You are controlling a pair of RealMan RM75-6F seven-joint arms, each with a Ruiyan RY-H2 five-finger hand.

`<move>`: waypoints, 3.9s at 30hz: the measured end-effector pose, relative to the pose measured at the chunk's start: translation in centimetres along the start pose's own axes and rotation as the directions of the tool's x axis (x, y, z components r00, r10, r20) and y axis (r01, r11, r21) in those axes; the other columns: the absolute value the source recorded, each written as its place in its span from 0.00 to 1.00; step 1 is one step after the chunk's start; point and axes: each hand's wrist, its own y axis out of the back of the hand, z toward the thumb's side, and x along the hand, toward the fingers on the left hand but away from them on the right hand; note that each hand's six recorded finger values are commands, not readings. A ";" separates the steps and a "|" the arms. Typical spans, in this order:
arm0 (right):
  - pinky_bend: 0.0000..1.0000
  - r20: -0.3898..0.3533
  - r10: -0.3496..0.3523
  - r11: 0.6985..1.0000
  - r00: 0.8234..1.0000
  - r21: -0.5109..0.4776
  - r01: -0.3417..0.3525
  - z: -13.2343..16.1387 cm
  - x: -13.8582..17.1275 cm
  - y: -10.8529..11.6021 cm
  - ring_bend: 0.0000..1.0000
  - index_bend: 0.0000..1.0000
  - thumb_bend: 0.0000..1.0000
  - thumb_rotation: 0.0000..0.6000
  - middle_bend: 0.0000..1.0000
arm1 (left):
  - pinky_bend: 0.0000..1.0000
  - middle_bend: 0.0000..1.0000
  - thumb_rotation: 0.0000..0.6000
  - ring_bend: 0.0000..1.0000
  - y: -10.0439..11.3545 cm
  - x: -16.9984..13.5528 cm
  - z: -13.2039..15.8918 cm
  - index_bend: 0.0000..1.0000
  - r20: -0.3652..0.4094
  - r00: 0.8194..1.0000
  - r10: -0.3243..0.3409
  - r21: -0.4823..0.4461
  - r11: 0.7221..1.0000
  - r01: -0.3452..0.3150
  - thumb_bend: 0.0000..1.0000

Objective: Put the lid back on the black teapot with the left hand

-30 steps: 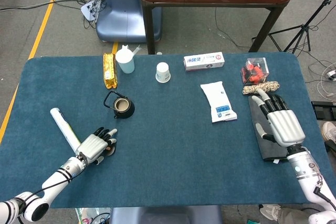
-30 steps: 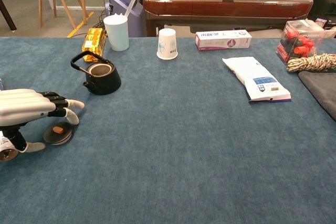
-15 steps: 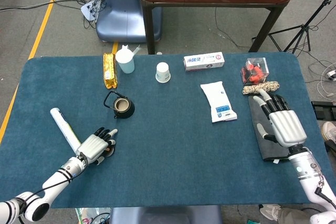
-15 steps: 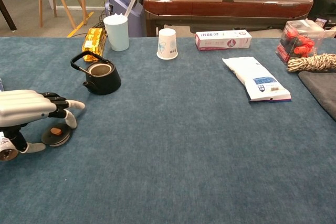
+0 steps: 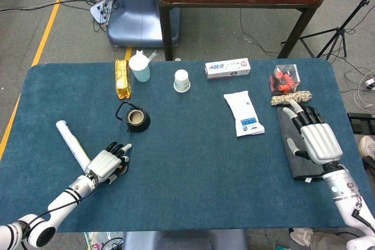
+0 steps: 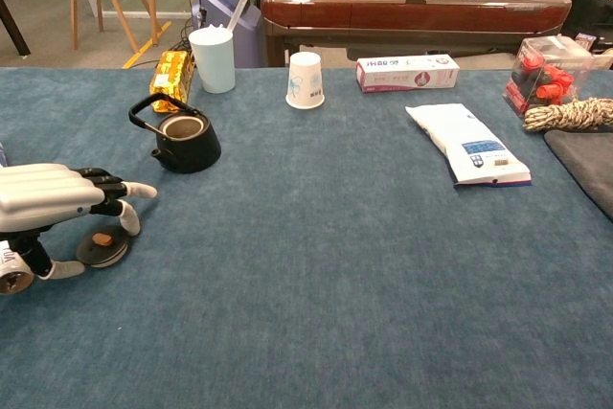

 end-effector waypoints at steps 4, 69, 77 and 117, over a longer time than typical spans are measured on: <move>0.00 0.000 -0.002 1.000 1.000 -0.002 0.002 0.0 0.0 0.0 0.00 0.03 0.43 1.00 0.00 | 0.00 0.00 1.00 0.00 0.0 -0.1 0.0 0.31 0.000 1.000 0.003 -0.001 1.000 -0.003 0.32; 0.00 -0.026 -0.005 0.999 1.000 -0.050 0.003 -1.0 -1.1 -0.4 0.00 0.03 0.44 1.00 0.00 | 0.00 0.00 1.00 0.00 11.2 -1.6 4.8 0.33 0.030 0.992 0.123 0.160 0.979 -0.126 0.32; 0.00 -0.017 -0.003 0.999 1.000 -0.053 0.002 -1.7 -1.3 -0.4 0.00 0.03 0.44 1.00 0.00 | 0.00 0.00 1.00 0.00 13.1 0.2 6.5 0.33 0.061 0.990 0.124 0.171 0.976 -0.133 0.32; 0.00 0.042 0.012 0.998 0.999 -0.056 -0.010 -2.7 -4.2 -1.0 0.00 0.03 0.44 1.00 0.00 | 0.00 0.00 1.00 0.00 19.2 8.1 4.5 0.33 0.059 0.990 0.127 0.131 0.982 -0.134 0.32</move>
